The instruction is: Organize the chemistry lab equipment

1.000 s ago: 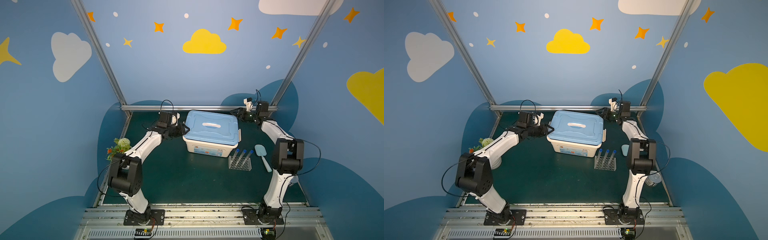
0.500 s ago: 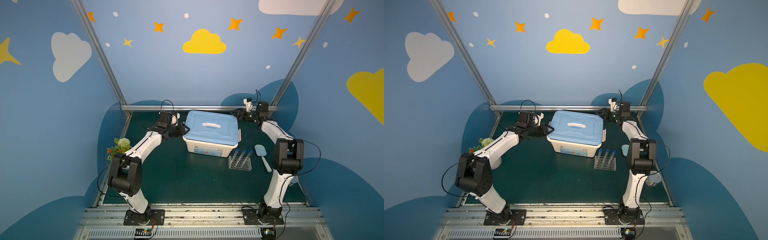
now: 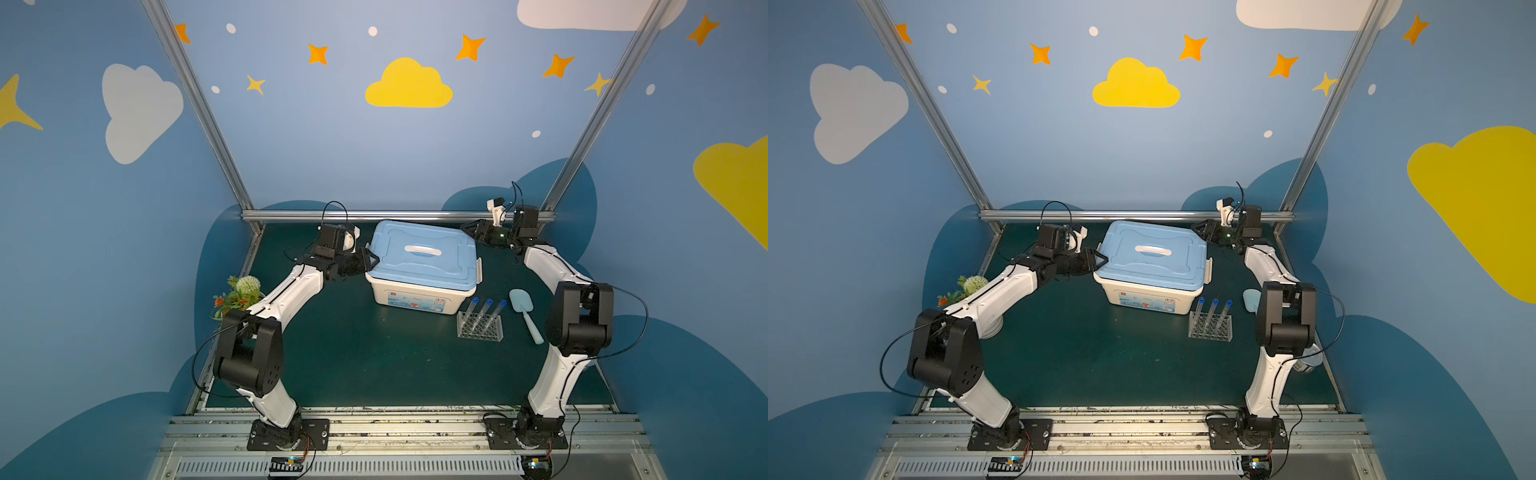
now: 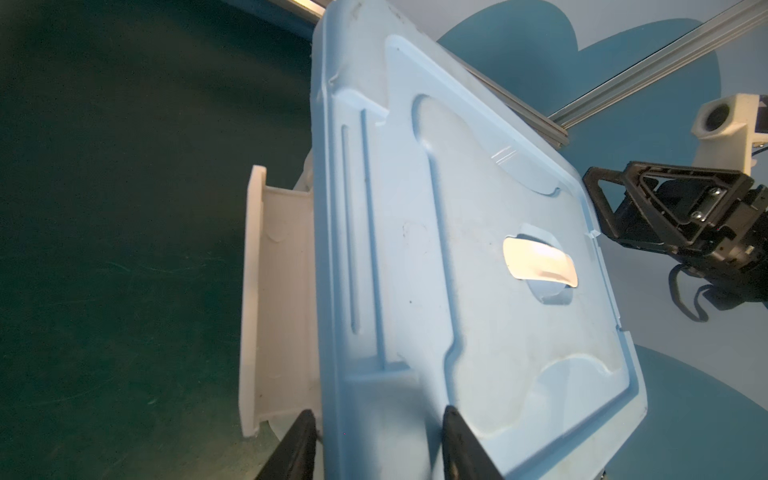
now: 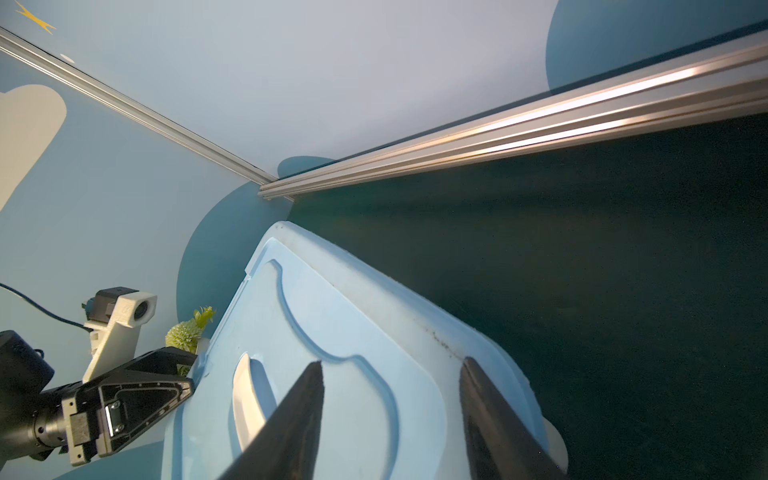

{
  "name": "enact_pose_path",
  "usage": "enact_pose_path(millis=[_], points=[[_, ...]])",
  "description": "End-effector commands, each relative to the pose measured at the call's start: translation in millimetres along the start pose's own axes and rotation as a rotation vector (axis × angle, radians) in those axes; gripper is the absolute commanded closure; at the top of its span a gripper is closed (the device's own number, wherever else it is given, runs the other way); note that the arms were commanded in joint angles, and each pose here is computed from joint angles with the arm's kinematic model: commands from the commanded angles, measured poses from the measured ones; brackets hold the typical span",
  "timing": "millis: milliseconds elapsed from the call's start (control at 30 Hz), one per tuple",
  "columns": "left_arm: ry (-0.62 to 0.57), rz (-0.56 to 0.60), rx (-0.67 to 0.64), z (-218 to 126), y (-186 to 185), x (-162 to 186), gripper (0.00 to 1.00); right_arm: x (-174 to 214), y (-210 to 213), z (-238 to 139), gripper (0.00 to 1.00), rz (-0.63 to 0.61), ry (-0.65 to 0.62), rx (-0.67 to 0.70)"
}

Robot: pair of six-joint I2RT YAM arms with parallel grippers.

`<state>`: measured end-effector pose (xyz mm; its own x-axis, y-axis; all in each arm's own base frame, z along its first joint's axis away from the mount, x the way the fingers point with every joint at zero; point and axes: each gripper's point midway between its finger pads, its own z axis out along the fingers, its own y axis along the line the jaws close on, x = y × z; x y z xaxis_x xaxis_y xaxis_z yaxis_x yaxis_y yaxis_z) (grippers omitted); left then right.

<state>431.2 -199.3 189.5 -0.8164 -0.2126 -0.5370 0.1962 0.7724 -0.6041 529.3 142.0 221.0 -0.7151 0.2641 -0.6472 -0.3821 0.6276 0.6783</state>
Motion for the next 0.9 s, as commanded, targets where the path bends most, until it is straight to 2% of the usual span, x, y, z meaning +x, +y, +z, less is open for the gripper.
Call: enact_pose_path(millis=[0, 233, 433, 533, 867], points=[[0.028, 0.022, 0.019, -4.6, -8.4, 12.1, 0.52, 0.8, 14.8, -7.8, 0.47, -0.026, -0.006, -0.005], [0.031, 0.028, 0.020, -3.5, -10.9, 15.5, 0.52, -1.5, 23.9, -17.8, 0.46, -0.049, -0.026, -0.001], [0.032, 0.031, 0.019, -1.7, -11.0, 14.8, 0.52, -11.6, 20.4, -24.9, 0.40, -0.084, -0.066, 0.046], [0.031, 0.030, 0.019, -0.4, -11.3, 13.2, 0.52, -16.8, 10.7, -20.6, 0.35, -0.083, -0.068, 0.066], [0.037, 0.034, 0.007, 1.6, -9.1, 12.1, 0.52, -11.6, -16.0, 3.6, 0.34, -0.022, -0.016, 0.064]])
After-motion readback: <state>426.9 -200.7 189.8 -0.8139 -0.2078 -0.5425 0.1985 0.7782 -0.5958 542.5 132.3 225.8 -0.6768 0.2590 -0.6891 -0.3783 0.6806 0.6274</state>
